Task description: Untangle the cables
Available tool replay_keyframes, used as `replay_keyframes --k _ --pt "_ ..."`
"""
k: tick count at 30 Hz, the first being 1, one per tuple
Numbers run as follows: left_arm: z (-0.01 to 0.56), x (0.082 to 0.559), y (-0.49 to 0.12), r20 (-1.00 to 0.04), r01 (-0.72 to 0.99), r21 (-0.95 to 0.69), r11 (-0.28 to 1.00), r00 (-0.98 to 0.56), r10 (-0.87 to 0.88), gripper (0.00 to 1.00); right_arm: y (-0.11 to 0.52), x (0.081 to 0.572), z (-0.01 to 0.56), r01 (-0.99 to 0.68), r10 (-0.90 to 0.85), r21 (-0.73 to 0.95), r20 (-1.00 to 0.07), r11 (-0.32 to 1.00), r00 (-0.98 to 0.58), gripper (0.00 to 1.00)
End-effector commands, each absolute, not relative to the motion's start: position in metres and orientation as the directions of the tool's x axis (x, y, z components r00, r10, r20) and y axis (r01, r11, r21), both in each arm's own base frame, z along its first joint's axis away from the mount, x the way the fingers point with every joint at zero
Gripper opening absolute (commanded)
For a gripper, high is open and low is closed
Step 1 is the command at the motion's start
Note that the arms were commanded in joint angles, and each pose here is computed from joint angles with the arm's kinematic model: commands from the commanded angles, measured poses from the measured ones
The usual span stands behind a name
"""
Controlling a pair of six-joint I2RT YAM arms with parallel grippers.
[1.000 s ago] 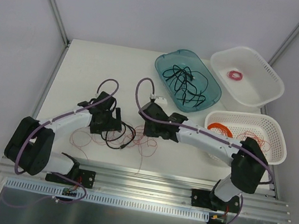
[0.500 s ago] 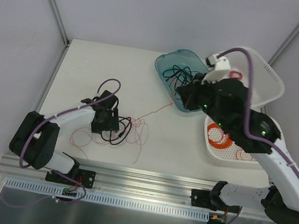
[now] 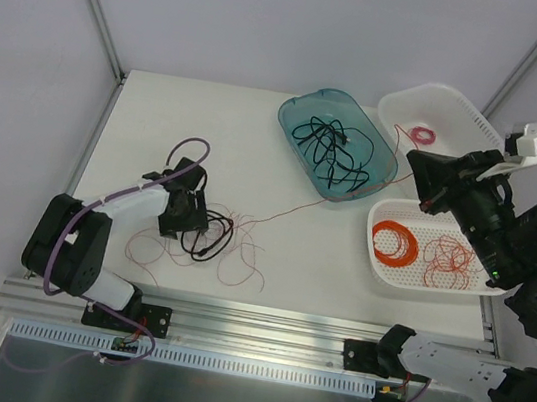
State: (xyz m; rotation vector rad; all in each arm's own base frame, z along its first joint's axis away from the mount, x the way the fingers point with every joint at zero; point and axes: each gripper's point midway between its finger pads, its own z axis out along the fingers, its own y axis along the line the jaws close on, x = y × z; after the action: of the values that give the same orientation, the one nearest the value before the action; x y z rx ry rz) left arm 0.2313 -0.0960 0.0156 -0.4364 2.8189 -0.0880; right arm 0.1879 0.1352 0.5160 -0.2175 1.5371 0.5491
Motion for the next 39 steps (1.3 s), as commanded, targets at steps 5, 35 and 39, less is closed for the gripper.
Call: replay_keyframes --k 5,35,39 --pt "0.001 0.237 -0.046 -0.301 -0.443 0.005 0.897 -0.855 -0.421 0.7 0.1 0.18 0.532 -0.404 0.183 0.157 -0.983 0.901 0.027 0.01" --pt "0.142 0.275 -0.024 -0.629 -0.264 -0.156 0.952 -0.716 -0.302 0.99 0.157 0.198 0.485 -0.501 0.067 0.112 -0.992 0.858 -0.106 0.01" --pt "0.152 0.261 -0.018 -0.695 -0.223 -0.142 0.964 -0.671 -0.257 0.99 0.18 0.22 0.445 -0.486 -0.018 0.061 -0.988 0.872 -0.155 0.01"
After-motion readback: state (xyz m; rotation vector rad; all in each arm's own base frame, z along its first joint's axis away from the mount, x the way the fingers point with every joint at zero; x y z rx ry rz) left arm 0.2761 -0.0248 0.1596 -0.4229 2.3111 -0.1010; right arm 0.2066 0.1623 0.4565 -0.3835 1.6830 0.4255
